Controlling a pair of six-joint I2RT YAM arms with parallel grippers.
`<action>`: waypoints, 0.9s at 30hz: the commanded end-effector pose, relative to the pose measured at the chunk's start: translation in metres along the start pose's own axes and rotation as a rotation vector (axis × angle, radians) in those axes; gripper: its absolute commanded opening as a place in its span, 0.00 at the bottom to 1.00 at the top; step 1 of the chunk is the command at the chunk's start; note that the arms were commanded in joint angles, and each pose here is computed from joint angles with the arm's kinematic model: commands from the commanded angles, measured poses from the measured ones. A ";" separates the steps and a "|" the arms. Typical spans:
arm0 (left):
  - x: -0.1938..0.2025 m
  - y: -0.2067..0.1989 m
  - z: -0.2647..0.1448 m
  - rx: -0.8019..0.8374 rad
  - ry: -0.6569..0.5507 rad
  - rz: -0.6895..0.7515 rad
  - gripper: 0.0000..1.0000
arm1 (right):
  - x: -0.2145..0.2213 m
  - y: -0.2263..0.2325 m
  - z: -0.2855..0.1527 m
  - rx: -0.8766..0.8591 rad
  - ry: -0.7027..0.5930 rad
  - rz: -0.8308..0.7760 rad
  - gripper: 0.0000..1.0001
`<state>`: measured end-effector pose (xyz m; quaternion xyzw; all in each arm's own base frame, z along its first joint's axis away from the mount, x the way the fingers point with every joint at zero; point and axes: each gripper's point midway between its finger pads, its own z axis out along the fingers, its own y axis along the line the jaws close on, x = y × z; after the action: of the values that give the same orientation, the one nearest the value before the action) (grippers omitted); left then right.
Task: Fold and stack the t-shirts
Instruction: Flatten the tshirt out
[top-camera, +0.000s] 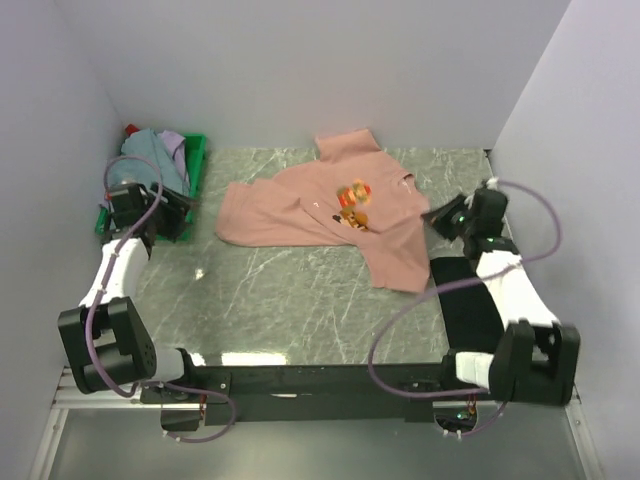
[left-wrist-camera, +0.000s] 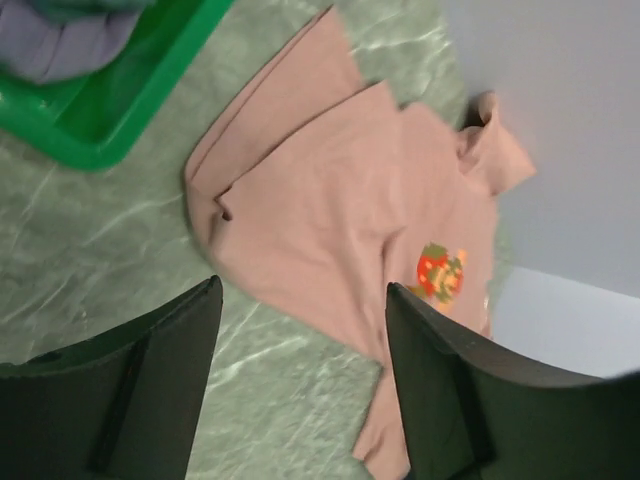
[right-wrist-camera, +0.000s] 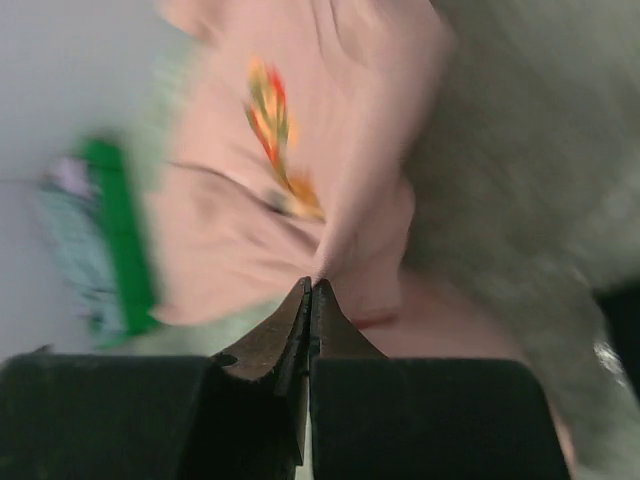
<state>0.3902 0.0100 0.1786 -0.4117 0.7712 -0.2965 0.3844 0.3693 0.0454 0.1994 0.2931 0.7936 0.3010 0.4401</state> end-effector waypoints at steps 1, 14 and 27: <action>0.004 -0.029 -0.013 0.046 -0.082 0.105 0.70 | 0.025 -0.034 0.017 0.046 0.076 -0.014 0.00; 0.049 -0.037 0.083 -0.398 -0.124 0.292 0.37 | 0.045 -0.053 0.029 0.067 0.127 0.013 0.00; 0.061 -0.075 0.205 -0.450 -0.111 0.438 0.45 | 0.048 -0.048 0.037 0.015 0.143 0.018 0.00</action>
<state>0.5596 -0.1125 0.1046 -0.3398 0.8637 -0.0310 0.3708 0.3641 0.0546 0.1171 0.2945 0.8302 0.3035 0.3631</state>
